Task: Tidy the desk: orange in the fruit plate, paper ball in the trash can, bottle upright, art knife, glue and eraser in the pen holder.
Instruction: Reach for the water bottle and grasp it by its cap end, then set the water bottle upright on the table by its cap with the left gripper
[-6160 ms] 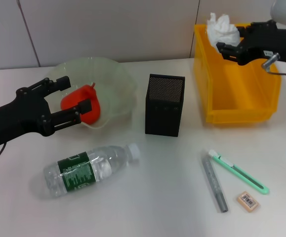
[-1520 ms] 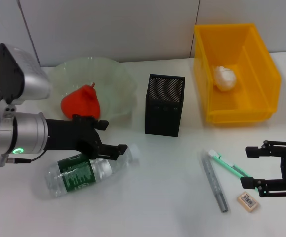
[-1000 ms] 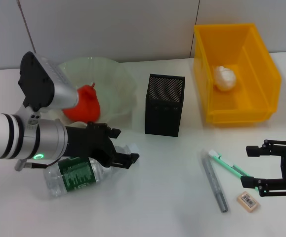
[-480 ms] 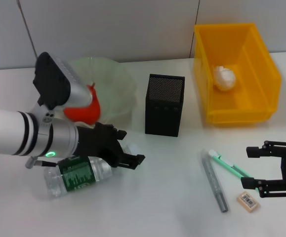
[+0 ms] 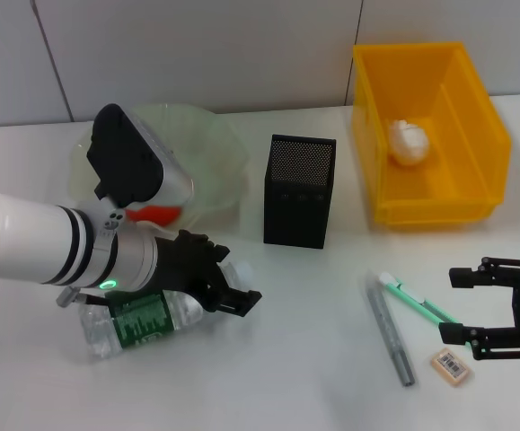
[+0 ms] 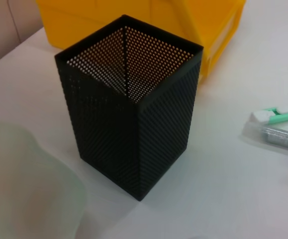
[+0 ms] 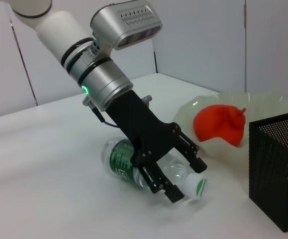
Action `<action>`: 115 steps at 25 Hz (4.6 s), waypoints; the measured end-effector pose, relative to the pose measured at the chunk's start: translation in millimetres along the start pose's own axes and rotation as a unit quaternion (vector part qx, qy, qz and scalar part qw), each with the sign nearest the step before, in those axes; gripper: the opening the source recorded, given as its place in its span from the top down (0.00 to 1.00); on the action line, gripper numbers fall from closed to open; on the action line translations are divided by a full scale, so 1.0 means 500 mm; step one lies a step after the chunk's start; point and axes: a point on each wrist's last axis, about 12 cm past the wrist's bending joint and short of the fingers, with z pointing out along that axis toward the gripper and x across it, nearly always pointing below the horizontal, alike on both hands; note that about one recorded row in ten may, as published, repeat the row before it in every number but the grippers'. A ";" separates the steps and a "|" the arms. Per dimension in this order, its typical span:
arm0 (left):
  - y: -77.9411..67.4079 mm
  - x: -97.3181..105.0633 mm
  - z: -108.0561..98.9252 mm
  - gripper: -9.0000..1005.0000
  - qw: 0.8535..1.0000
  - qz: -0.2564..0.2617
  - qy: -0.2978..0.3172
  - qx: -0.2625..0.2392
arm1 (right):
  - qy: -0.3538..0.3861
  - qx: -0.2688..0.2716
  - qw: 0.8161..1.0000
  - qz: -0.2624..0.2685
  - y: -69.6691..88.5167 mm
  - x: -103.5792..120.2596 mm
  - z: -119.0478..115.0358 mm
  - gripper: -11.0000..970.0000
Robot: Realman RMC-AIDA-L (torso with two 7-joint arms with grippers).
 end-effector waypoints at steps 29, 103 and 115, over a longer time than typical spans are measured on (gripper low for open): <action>0.008 0.008 0.005 0.19 1.000 -0.002 0.003 -0.015 | 0.000 -0.001 1.000 0.004 0.000 0.000 0.001 0.21; -0.027 -0.019 -0.080 0.55 0.994 0.033 -0.082 -0.057 | -0.010 0.008 1.000 0.007 0.000 -0.001 -0.007 0.21; -0.020 -0.025 -0.097 0.55 0.992 0.029 -0.097 -0.071 | -0.011 0.008 1.000 0.009 -0.001 -0.003 -0.006 0.21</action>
